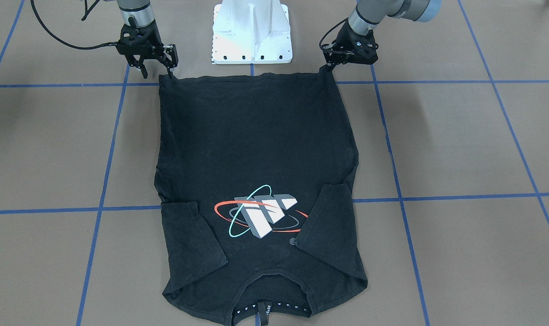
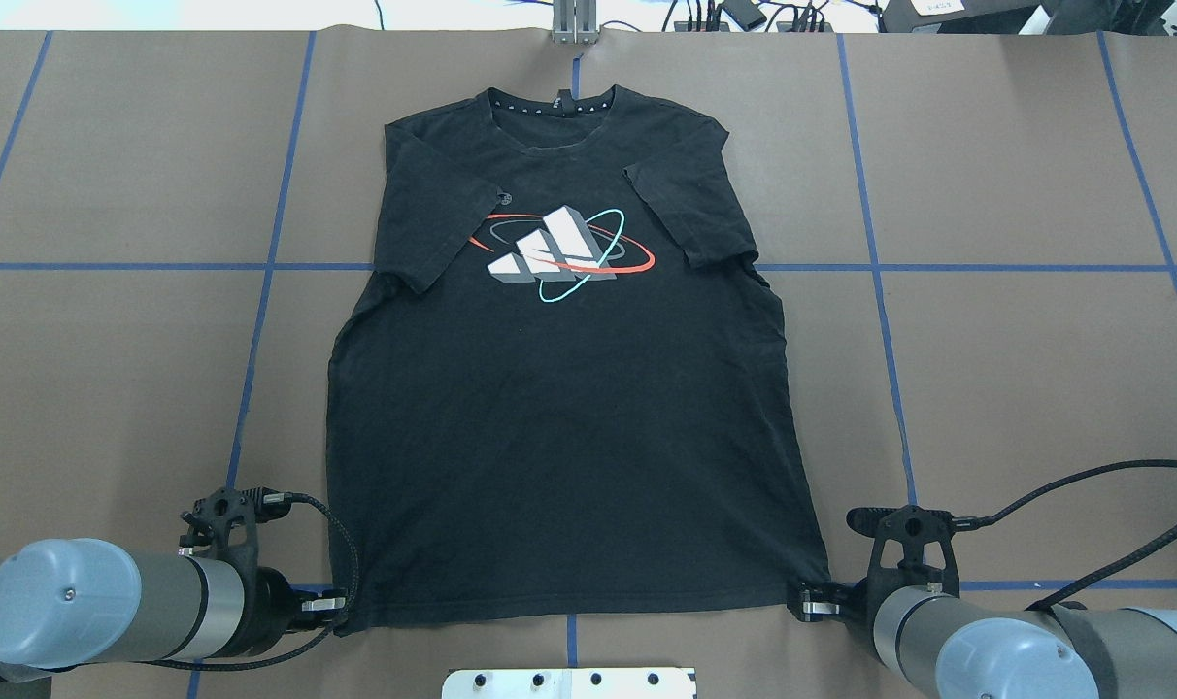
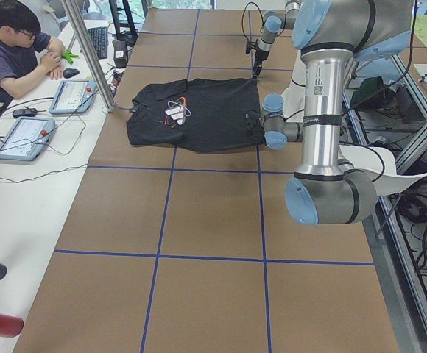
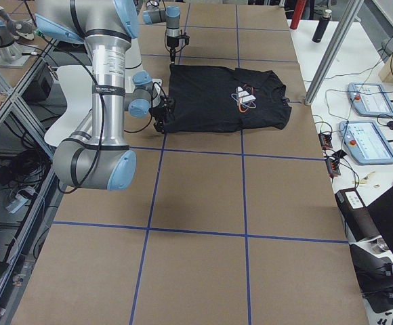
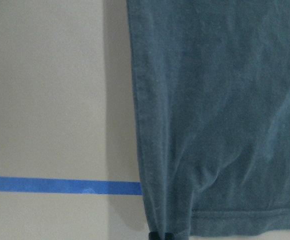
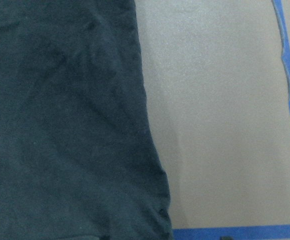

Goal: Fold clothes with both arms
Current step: 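Grasp the bottom hem corners with both grippers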

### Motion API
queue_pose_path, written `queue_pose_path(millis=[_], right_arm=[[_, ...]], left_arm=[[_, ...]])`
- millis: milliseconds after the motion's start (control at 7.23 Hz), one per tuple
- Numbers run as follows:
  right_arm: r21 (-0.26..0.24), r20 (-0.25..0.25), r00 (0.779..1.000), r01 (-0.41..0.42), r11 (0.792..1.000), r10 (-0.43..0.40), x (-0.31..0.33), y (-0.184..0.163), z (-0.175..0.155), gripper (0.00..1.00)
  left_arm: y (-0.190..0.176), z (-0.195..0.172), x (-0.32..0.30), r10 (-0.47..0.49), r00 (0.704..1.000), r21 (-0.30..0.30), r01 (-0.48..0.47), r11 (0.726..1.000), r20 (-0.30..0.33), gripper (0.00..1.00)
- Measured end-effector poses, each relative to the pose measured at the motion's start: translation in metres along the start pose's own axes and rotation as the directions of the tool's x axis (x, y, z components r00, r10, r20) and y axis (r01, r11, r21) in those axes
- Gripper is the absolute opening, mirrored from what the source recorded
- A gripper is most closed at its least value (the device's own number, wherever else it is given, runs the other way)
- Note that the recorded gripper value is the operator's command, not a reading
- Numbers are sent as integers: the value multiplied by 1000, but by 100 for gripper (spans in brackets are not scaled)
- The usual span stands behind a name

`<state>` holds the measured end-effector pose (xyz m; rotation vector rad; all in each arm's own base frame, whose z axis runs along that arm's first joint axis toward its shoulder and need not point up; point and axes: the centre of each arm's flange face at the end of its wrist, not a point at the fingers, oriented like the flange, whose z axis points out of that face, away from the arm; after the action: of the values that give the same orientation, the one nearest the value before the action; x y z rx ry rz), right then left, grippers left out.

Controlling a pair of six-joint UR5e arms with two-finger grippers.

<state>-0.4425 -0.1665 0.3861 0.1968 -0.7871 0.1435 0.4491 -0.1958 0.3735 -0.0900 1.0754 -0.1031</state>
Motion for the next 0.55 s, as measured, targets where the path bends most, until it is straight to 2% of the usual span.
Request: queue_pose_path(millis=[415, 553], right_arm=[[3, 2, 1000, -8, 1000, 8, -3, 15, 3, 58], [4, -2, 1000, -6, 1000, 6, -1, 16, 3, 55]], left_arm=[[0, 0, 0, -1, 1000, 1, 1, 1000, 0, 0], [0, 0, 0, -1, 1000, 1, 1, 1000, -1, 0]])
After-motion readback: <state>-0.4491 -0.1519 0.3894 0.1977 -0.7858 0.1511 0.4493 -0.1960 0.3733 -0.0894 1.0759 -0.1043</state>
